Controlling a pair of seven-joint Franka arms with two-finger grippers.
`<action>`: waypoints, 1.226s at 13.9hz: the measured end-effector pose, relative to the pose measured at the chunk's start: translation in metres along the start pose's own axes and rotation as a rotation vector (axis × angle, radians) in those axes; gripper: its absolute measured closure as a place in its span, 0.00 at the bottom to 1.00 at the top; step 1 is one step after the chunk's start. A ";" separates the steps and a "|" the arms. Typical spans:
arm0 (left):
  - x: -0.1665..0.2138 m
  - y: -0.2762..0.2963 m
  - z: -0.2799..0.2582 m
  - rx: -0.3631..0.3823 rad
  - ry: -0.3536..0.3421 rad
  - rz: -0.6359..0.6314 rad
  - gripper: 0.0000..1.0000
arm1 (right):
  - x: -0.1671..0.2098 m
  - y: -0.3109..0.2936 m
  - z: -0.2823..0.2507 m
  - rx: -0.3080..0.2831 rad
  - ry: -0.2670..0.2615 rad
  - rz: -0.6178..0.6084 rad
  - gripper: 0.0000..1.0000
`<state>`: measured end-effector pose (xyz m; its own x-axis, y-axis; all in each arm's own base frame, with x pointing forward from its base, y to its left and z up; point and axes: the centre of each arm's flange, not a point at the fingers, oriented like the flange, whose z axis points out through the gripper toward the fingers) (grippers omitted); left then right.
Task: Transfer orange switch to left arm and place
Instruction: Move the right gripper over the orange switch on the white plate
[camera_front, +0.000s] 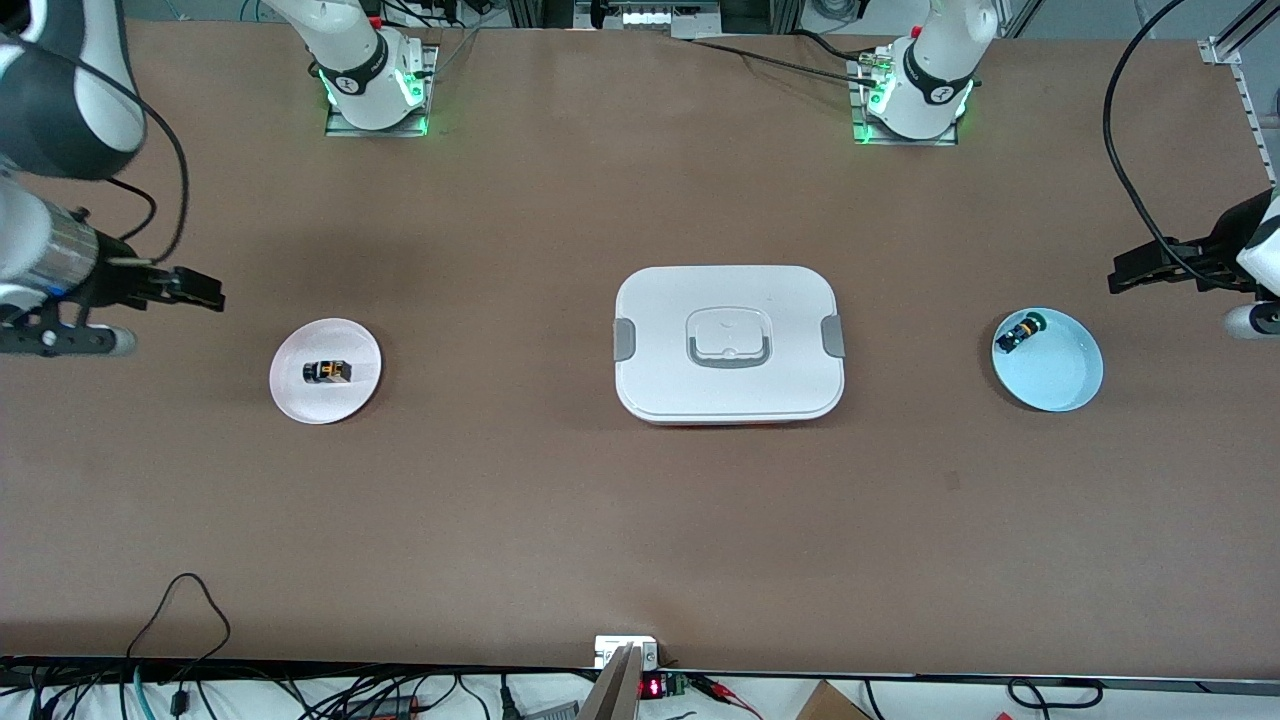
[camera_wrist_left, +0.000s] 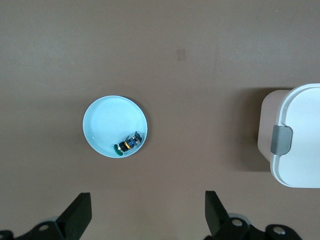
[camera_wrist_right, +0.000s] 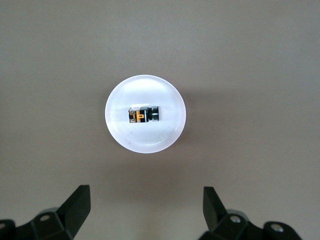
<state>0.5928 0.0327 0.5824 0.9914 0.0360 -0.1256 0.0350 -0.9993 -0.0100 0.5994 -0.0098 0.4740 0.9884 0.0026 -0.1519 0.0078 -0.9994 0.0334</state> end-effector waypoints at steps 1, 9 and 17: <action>0.000 0.000 0.000 0.000 0.000 0.000 0.00 | 0.006 -0.007 0.014 -0.004 -0.021 -0.011 0.00; 0.000 0.000 0.000 0.000 0.000 -0.001 0.00 | 0.031 -0.025 0.141 -0.019 -0.011 0.001 0.00; 0.000 -0.001 0.000 0.000 0.000 -0.001 0.00 | 0.012 -0.015 0.229 -0.015 0.096 0.015 0.00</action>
<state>0.5928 0.0332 0.5821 0.9913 0.0369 -0.1261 0.0359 -0.9993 -0.0100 0.5761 -0.0026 0.2460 0.9984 -0.0087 -0.0557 -0.0059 -0.9988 0.0494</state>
